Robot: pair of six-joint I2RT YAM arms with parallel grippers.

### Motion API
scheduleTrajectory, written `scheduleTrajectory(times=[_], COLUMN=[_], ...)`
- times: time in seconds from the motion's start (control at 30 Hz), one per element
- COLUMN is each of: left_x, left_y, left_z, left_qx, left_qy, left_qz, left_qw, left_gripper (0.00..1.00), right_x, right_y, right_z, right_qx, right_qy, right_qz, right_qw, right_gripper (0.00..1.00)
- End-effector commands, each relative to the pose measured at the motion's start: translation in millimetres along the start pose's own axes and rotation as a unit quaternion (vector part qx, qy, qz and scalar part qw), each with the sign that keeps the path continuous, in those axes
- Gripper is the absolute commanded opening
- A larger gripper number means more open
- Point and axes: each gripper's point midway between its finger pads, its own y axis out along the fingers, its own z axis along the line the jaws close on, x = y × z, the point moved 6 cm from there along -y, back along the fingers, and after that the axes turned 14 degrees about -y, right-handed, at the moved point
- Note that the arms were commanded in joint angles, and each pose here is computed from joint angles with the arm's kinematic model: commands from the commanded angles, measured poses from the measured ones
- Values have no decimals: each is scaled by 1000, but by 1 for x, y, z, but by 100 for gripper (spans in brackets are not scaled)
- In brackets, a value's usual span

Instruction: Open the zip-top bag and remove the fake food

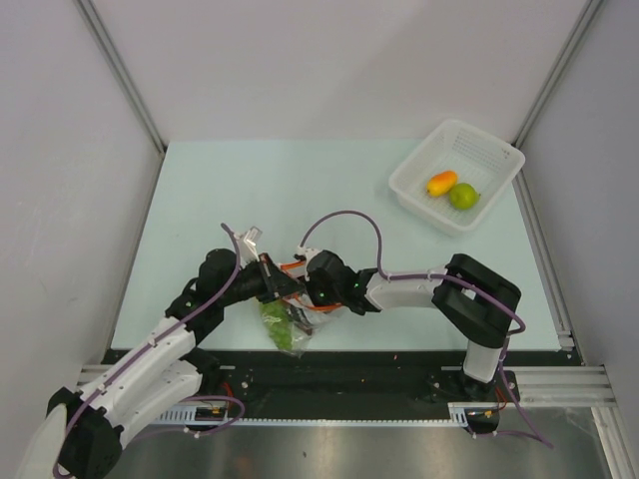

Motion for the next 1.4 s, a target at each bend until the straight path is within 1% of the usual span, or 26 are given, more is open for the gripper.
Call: scheduleTrajectory(times=[0.0, 0.07, 0.13, 0.17, 0.23, 0.27, 0.33, 0.37, 0.43, 0.67, 0.87, 1.07, 1.23, 1.37], left_x=[5, 5, 5, 5, 5, 5, 6, 6, 6, 4, 2, 6, 6, 6], left_y=[-2, -2, -2, -2, -3, -3, -4, -3, -4, -6, -8, -13, -11, -10], left_z=[-9, -8, -8, -8, -10, -11, -12, -12, -14, -14, -15, -20, -20, -18], left_qx=[-21, -19, -19, -22, -23, -23, -24, -24, -27, -29, -33, -30, -28, -27], left_qy=[15, 14, 13, 13, 15, 16, 17, 17, 18, 17, 18, 25, 24, 22], left_qz=[-17, -19, -18, -17, -16, -17, -20, -19, -16, -16, -14, -25, -23, -20], left_qw=[1000, 1000, 1000, 1000, 1000, 999, 999, 999, 999, 999, 999, 999, 999, 999], left_gripper=[0, 0, 0, 0, 0, 0, 0, 0, 0, 0, 0, 0, 0, 0], right_x=[-6, -5, -1, 1, 10, 13, 25, 31, 41, 86, 114, 122, 129, 141], right_y=[4, 2, -3, -5, -13, -15, -22, -28, -36, -77, -101, -117, -137, -171], right_z=[8, 9, 11, 11, 14, 16, 20, 23, 24, 29, 17, 14, 18, 22], right_qx=[-4, -5, -8, -10, -12, -12, -12, -10, -19, -38, -47, -45, -43, -44], right_qy=[-21, -24, -26, -28, -30, -30, -36, -40, -45, -54, -47, -42, -43, -47], right_qz=[7, 7, 0, -2, -18, -25, -43, -53, -64, -143, -184, -200, -221, -258], right_qw=[1000, 1000, 1000, 1000, 999, 999, 998, 998, 997, 988, 981, 978, 973, 964], right_gripper=[68, 66, 62, 58, 53, 48, 44, 38, 35, 35, 35, 35, 35, 35])
